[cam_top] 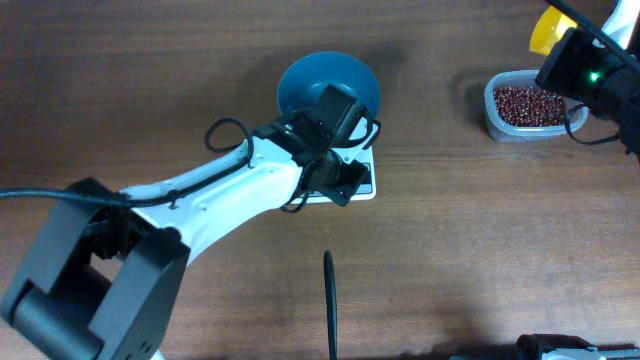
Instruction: Scoop item into bowl and weigh 50g on scale
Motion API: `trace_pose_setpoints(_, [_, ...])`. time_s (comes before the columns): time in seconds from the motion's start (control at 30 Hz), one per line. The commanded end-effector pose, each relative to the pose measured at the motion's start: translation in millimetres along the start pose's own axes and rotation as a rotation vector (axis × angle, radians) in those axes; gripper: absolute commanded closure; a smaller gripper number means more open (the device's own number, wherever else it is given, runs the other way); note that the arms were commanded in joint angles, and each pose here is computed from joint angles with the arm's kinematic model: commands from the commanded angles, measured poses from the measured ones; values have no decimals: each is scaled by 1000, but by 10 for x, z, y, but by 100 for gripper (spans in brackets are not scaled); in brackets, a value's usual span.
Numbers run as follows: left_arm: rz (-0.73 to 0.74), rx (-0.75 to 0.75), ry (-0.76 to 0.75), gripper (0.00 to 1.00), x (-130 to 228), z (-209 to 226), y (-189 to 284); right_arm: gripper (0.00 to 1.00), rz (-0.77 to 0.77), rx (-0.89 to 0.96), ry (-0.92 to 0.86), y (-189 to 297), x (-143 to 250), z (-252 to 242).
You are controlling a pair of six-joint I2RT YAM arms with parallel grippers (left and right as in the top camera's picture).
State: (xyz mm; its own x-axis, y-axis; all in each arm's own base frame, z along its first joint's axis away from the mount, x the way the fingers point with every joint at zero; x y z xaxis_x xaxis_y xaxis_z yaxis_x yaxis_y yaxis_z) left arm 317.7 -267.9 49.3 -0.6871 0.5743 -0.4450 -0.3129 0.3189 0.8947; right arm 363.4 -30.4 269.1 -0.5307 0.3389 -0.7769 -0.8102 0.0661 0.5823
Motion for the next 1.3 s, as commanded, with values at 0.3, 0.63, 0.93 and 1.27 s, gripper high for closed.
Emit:
trace_pose_setpoints(0.3, [25, -69, 2, 100, 61, 124, -78, 96, -30, 9, 13, 42, -100, -6])
trace_pose_setpoints(0.63, [8, -75, 1, 100, 74, 137, -121, 96, -50, 3, 13, 44, -147, 8])
trace_pose_setpoints(0.93, [56, -74, 3, 100, 196, 141, -273, 96, -51, 3, 13, 44, -148, 8])
trace_pose_setpoints(1.27, [-71, -81, 0, 100, -274, 117, 506, 96, -62, 0, 12, 45, -174, 17])
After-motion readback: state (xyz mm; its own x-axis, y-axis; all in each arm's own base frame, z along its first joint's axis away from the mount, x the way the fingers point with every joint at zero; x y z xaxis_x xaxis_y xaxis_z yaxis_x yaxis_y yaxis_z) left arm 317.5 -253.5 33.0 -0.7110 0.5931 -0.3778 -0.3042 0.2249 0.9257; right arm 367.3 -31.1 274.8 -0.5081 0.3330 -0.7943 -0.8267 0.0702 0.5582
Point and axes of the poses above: each gripper's point midway between its finger pads, its own y axis back along the fingers, its own z axis along the line the jaws close on, x = y × z, the point moved 1 cm from there along y, back along the fingers, and after that the axes turned 1 degree about -y, right-handed, at the moved point
